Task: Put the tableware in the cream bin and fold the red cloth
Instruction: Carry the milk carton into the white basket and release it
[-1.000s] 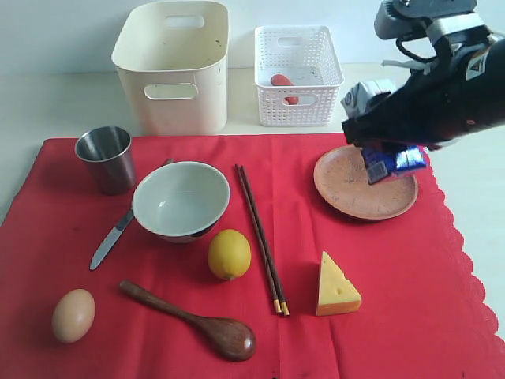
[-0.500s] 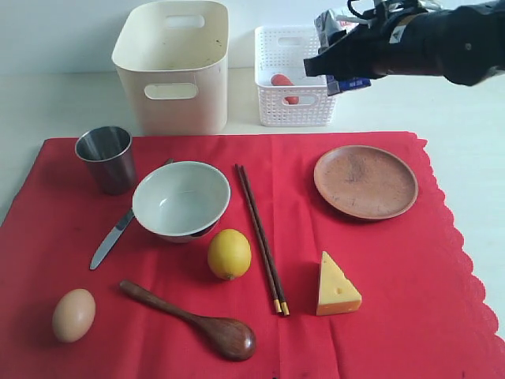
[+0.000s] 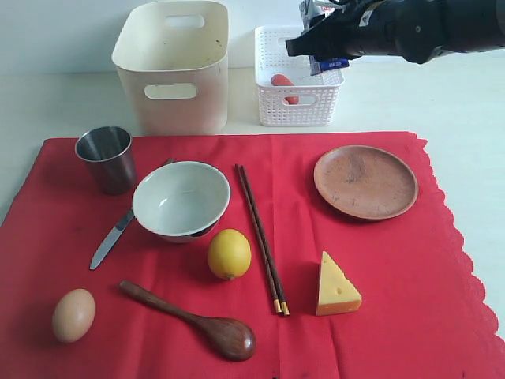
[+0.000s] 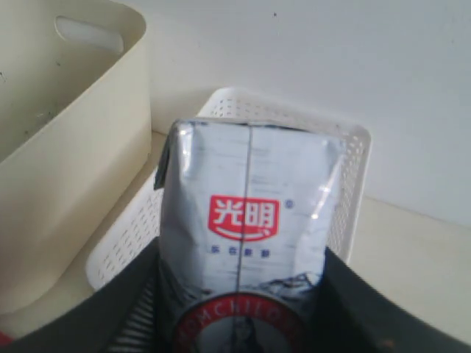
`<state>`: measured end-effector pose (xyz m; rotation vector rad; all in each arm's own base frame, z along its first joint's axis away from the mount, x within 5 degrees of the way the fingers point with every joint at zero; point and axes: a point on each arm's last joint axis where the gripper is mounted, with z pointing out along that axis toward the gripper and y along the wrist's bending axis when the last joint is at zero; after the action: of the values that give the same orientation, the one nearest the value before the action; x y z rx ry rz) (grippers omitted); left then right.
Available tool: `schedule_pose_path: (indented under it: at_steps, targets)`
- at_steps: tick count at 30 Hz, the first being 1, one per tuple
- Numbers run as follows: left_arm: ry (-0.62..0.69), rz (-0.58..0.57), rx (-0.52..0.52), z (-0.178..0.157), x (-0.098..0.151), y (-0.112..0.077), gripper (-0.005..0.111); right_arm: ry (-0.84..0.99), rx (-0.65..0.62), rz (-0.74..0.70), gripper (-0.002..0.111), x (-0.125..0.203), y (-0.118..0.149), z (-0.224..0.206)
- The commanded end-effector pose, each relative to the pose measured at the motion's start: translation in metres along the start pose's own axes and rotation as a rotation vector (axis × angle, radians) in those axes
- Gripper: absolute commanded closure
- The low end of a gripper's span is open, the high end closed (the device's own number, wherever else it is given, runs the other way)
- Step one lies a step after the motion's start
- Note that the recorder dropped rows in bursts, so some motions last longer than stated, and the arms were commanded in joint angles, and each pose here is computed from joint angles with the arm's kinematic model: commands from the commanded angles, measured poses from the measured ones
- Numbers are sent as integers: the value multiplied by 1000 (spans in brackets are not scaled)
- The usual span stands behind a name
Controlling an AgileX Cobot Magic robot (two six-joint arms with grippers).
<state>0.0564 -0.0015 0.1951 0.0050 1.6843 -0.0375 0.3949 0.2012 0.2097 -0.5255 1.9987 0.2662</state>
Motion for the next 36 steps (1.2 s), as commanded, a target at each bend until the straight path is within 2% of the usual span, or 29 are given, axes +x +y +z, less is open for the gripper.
schedule_pose_path:
  at_steps: [1, 12, 20, 23, 32, 36]
  targets:
    - [-7, -3, -1, -1, -1, 0, 103, -81, 7, -11, 108, -16, -3, 14]
    - [-7, -3, -1, -1, -1, 0, 103, -80, 8, -16, 108, -10, -3, 64]
    - [-7, -3, -1, -1, -1, 0, 103, -69, 13, -15, 106, 1, -6, 81]
    - [-7, -3, -1, -1, -1, 0, 103, -70, 17, -13, 99, 8, -8, 86]
    - [-7, -3, -1, -1, -1, 0, 103, -80, 21, 6, 68, 16, -9, 93]
    - [-7, -3, -1, -1, -1, 0, 103, -85, 21, 6, 61, 16, -9, 93]
